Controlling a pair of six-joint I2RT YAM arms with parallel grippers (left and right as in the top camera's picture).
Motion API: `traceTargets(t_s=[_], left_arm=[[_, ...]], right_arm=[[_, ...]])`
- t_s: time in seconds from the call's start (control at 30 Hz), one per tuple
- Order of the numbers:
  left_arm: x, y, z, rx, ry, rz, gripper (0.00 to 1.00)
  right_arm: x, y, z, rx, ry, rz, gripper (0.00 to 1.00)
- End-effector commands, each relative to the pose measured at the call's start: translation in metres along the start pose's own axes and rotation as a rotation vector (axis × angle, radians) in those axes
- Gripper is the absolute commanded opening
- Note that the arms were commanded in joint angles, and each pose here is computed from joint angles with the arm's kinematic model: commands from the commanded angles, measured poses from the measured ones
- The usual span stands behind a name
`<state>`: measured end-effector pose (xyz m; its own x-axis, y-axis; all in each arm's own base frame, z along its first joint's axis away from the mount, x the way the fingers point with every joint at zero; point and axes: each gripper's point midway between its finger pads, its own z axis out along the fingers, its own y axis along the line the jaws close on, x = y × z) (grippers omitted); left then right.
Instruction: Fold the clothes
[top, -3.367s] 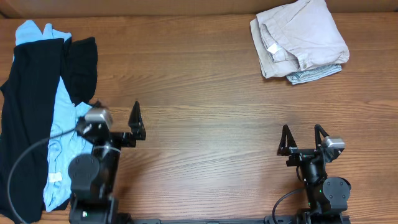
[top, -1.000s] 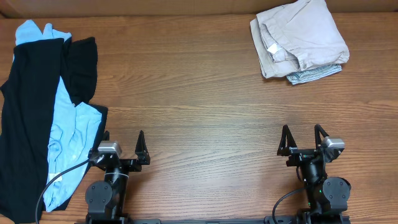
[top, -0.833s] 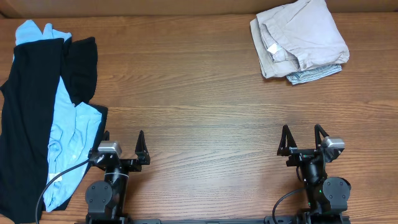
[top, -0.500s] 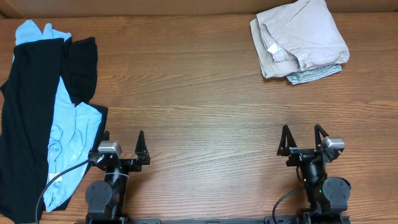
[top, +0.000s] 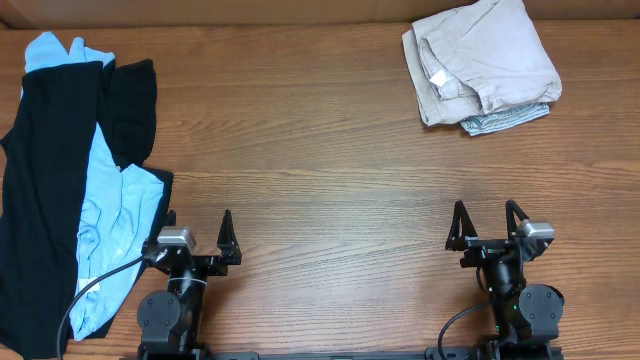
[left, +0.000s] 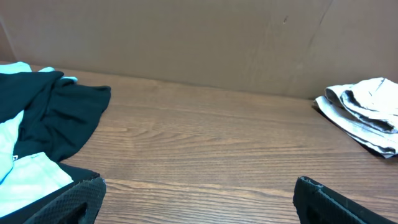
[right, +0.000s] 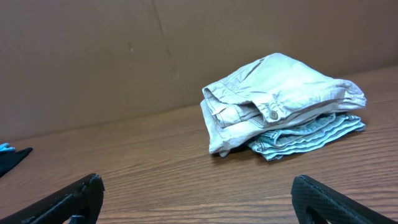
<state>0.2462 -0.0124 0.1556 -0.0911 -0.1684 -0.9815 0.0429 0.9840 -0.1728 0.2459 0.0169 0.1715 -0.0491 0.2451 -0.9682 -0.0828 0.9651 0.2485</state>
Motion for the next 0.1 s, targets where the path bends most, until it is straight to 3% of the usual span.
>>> traceTargets(t_s=[0.0, 0.07], left_arm=[[0.0002, -0.0002, -0.0003, -0.001, -0.004, 0.027, 1.00], [0.0002, -0.0002, -0.0003, -0.001, -0.004, 0.027, 1.00]], right_arm=[[0.0000, -0.0031, -0.0001, 0.014, -0.012, 0.000, 1.00], [0.0000, -0.0031, -0.0001, 0.014, -0.012, 0.000, 1.00]])
